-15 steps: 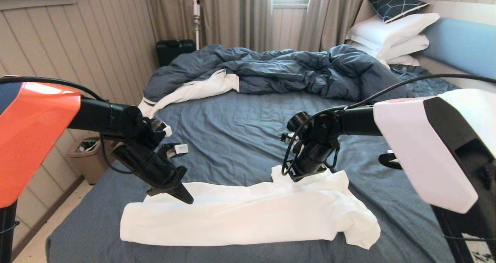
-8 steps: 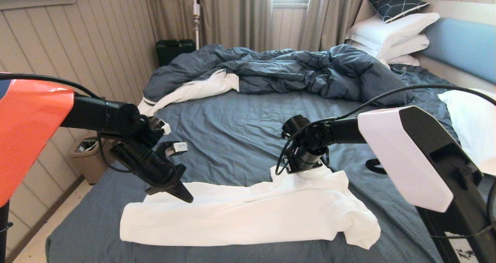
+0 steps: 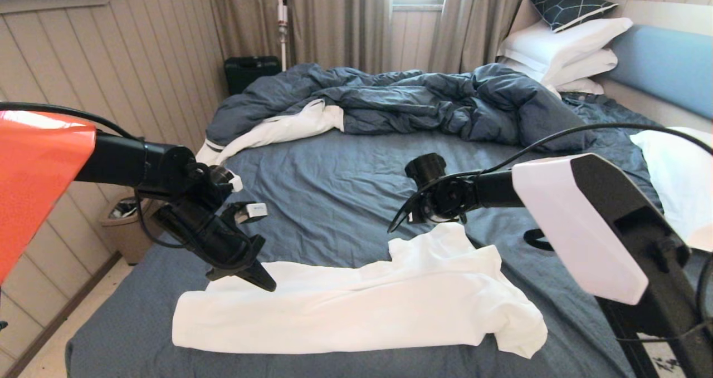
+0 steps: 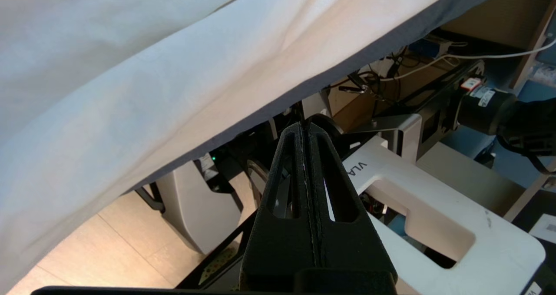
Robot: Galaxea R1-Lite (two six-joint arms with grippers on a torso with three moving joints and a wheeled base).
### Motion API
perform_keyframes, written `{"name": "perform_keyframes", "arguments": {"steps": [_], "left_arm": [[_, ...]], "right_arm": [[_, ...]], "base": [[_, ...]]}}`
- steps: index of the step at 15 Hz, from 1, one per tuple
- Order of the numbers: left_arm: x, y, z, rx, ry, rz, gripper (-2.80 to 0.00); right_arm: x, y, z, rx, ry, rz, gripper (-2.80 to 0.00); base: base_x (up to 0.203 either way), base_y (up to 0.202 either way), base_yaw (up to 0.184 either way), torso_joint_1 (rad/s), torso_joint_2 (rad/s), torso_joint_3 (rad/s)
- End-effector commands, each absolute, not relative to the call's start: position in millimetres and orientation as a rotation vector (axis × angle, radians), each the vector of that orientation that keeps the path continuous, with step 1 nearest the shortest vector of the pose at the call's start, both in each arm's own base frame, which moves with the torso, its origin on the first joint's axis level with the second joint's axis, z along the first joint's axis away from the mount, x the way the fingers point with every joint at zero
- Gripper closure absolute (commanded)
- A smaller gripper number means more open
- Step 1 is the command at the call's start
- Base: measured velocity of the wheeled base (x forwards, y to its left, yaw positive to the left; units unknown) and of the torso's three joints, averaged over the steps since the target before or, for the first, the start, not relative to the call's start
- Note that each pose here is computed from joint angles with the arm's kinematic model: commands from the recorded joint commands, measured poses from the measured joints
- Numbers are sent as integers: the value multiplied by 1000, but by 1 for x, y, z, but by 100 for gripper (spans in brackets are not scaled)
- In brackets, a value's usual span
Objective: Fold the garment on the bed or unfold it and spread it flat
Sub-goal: Fold the white T-shirt
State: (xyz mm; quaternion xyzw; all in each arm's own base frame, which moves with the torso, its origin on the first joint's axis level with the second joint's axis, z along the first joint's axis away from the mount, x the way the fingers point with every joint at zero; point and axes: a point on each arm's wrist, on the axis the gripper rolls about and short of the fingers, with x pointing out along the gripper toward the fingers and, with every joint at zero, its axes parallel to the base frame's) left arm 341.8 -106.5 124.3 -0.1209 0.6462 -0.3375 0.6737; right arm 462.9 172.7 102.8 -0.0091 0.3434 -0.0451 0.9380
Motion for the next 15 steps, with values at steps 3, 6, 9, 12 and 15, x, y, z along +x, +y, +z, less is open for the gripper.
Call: {"name": "perform_keyframes", "arguments": {"steps": [3, 6, 9, 12, 15], "left_arm": [[339, -106, 130, -273, 1444, -765, 0], [342, -100, 138, -278, 1407, -756, 0], [350, -97, 140, -292, 1388, -745, 0], [353, -94, 137, -304, 1392, -732, 0], [352, -93, 136, -310, 1396, -733, 0]], "right_arm": [[417, 156, 199, 72, 603, -25, 0], [353, 132, 212, 59, 911, 105, 0], [312, 102, 187, 68, 1213, 185, 0], [279, 81, 167, 20, 1337, 200, 0], [280, 82, 162, 5, 1305, 218, 0]], "base": [[0, 0, 0, 0, 0, 0], [0, 0, 0, 0, 0, 0], [0, 0, 0, 0, 0, 0], [0, 0, 0, 0, 0, 0], [0, 0, 0, 0, 0, 0]]}}
